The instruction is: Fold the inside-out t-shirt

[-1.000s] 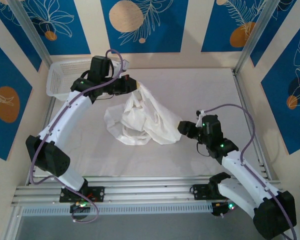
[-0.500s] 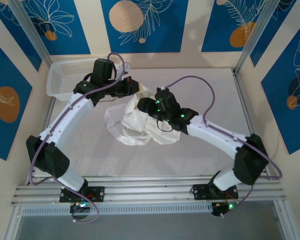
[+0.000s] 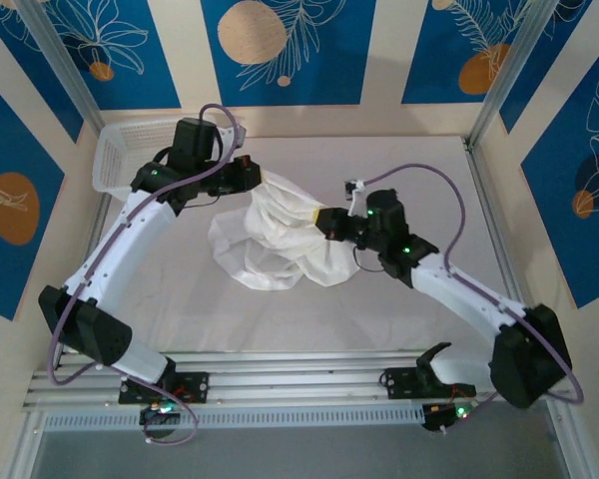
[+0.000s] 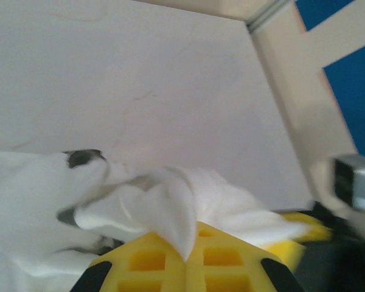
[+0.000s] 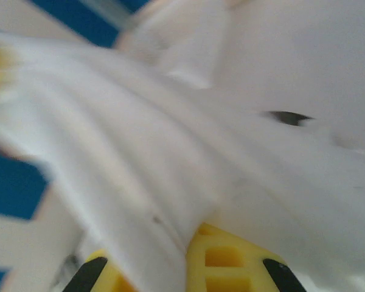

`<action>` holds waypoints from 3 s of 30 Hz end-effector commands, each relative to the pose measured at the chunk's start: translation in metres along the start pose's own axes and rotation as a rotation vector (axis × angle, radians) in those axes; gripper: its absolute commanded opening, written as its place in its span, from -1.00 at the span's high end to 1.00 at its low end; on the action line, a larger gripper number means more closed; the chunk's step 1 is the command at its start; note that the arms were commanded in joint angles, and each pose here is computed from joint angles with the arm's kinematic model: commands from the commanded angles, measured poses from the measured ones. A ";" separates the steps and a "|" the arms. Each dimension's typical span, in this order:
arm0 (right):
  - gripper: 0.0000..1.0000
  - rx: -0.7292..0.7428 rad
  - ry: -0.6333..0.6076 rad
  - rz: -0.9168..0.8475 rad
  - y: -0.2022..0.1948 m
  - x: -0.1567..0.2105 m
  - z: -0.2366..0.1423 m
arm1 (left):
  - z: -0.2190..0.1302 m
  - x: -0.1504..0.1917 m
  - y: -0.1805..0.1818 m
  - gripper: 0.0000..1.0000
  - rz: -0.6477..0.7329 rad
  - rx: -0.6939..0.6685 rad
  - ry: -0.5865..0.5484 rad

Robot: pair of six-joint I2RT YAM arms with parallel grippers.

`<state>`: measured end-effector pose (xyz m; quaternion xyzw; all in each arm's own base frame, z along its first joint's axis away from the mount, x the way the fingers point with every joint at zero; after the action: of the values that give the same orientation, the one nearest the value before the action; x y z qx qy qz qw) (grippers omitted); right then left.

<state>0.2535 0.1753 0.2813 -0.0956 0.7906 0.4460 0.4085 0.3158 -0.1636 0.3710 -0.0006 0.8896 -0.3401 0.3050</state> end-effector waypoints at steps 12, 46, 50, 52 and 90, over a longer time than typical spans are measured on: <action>1.00 -0.335 0.059 -0.048 0.012 -0.046 -0.019 | -0.009 0.029 0.019 -0.03 0.227 0.000 -0.069; 0.48 0.128 0.301 0.140 -0.101 -0.037 0.005 | -0.009 0.030 -0.062 1.00 0.098 0.644 0.193; 0.21 0.141 0.125 0.047 -0.065 -0.053 -0.023 | 0.003 0.028 -0.056 1.00 0.052 0.584 0.209; 0.16 0.184 -0.009 -0.048 -0.037 -0.051 -0.045 | 0.010 0.026 -0.053 1.00 0.036 0.549 0.215; 1.00 -0.347 0.007 -0.077 0.024 -0.019 -0.016 | 0.003 0.034 0.017 -0.32 0.194 0.161 0.063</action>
<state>0.2388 0.1746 0.3080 -0.2065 0.7064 0.5443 0.4026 0.3178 -0.1755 0.3072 0.0999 0.8812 -0.3956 0.2387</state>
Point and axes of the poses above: each hand's point on the last joint's axis, 136 mm out from that joint toward the fingers, its own z axis out along the fingers, its own y axis along the line the jaws close on, x = y × z, the point moved 10 cm from there along -z, back along the fingers, and after that the axes turned 8 degrees about -z, right-handed, at the moved point
